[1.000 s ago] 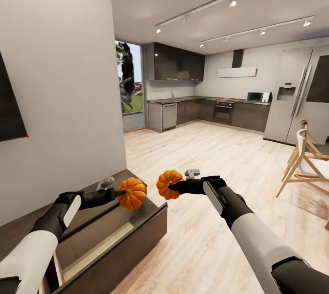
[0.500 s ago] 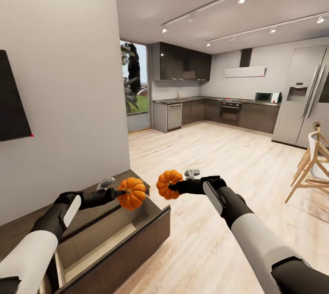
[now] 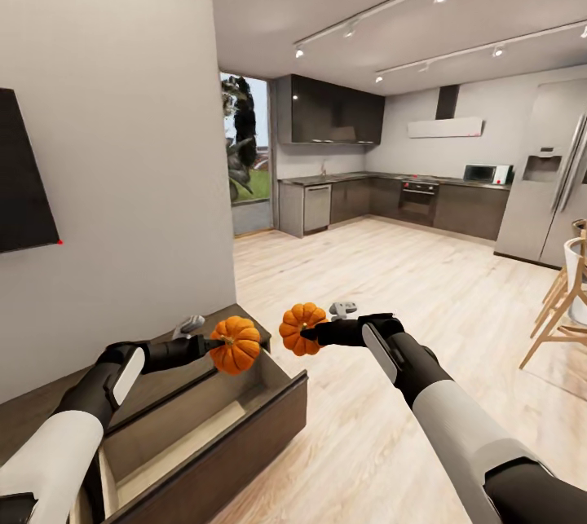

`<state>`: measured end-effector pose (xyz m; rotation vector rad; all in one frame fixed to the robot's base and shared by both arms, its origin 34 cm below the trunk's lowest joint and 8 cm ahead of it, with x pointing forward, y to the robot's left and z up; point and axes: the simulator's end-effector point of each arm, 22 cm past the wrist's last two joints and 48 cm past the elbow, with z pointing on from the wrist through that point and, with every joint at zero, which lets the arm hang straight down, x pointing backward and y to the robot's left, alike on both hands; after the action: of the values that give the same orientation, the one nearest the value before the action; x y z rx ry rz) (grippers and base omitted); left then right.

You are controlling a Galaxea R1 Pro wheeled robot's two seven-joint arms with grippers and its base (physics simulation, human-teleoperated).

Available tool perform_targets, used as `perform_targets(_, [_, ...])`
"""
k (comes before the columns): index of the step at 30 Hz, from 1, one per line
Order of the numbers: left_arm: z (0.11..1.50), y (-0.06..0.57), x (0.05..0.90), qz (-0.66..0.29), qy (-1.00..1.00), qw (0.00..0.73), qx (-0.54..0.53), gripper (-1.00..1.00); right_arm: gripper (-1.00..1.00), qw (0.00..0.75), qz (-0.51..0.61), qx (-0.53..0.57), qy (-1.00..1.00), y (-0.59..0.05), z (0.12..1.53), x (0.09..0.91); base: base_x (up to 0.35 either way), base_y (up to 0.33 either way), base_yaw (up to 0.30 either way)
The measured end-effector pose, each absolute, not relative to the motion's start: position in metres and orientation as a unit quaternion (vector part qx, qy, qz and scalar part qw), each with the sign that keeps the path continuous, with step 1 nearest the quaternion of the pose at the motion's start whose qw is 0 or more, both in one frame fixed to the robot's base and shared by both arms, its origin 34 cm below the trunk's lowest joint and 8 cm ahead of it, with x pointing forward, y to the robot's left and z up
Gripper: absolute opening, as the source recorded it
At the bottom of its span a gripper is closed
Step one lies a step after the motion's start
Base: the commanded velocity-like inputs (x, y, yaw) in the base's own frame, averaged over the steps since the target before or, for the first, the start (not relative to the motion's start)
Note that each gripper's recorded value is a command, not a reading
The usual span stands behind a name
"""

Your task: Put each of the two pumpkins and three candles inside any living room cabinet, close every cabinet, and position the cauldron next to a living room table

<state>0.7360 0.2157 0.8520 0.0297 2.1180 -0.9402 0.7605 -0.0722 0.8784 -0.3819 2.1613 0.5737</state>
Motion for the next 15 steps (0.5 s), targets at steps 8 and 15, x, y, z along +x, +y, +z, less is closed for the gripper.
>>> perform_targets(8, [0.8517, 0.2158, 0.7362, -0.372, 0.838, 0.400, 0.011, -1.00, -1.00, 0.422, 0.230, -0.152, 0.864, -0.0721, 0.8779, 0.7606, 0.130, -0.060, 0.213])
perform_targets(15, [0.8517, 0.2154, 0.7362, -0.372, 0.837, 0.400, 0.011, -1.00, -1.00, 0.423, 0.230, -0.152, 0.863, -0.0726, 0.8782, 0.7609, 0.008, -0.004, 0.058])
